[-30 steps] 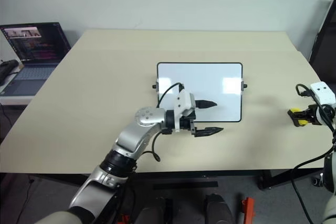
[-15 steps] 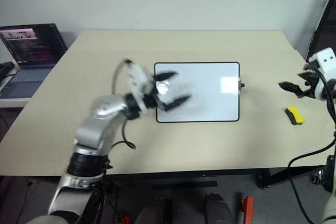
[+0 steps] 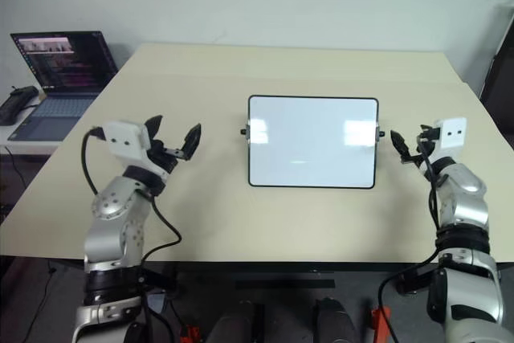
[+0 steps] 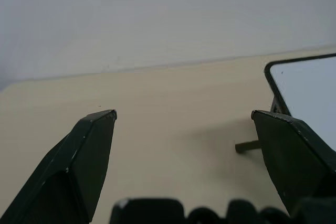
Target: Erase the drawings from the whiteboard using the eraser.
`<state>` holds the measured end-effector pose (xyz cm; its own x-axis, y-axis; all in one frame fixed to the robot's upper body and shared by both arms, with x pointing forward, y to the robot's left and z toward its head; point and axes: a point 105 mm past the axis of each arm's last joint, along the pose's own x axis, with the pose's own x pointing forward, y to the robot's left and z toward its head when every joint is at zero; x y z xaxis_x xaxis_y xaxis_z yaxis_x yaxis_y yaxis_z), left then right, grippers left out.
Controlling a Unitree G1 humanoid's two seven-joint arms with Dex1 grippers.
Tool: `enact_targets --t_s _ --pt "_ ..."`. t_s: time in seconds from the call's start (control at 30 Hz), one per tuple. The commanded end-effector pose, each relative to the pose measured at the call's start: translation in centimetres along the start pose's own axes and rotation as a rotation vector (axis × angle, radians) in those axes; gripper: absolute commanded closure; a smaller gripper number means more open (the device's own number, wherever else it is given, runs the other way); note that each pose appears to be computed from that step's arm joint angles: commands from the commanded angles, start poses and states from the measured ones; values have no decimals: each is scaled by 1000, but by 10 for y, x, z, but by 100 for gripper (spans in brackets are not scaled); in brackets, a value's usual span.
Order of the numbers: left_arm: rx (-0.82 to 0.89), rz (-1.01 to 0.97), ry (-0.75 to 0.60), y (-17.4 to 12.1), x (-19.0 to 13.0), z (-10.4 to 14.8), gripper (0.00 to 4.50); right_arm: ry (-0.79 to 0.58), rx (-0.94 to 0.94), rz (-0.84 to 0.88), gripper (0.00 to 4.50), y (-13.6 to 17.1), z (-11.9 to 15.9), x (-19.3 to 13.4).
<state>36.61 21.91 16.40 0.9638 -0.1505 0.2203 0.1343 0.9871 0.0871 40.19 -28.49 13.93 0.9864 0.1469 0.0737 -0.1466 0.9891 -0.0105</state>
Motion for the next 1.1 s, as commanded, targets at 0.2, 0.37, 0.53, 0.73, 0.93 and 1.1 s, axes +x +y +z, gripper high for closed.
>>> enact_targets --t_s 0.2,0.37,0.53,0.73,0.93,1.1 --pt "12 133 45 -11 3 -46 0 -85 58 -182 4 0 -11 -6" --pt "-6 182 51 -13 7 -56 0 -73 73 -165 4 14 -22 -6" --pt "-24 212 54 -10 9 -57 0 -63 69 -161 4 16 -26 -5" --pt "-16 218 32 -8 13 -50 0 -61 66 -151 4 25 -31 -3" --pt "16 217 27 3 19 -46 0 -92 -4 -175 4 33 -24 0" --pt "26 225 20 8 21 -46 0 -74 -4 -167 4 35 -31 0"
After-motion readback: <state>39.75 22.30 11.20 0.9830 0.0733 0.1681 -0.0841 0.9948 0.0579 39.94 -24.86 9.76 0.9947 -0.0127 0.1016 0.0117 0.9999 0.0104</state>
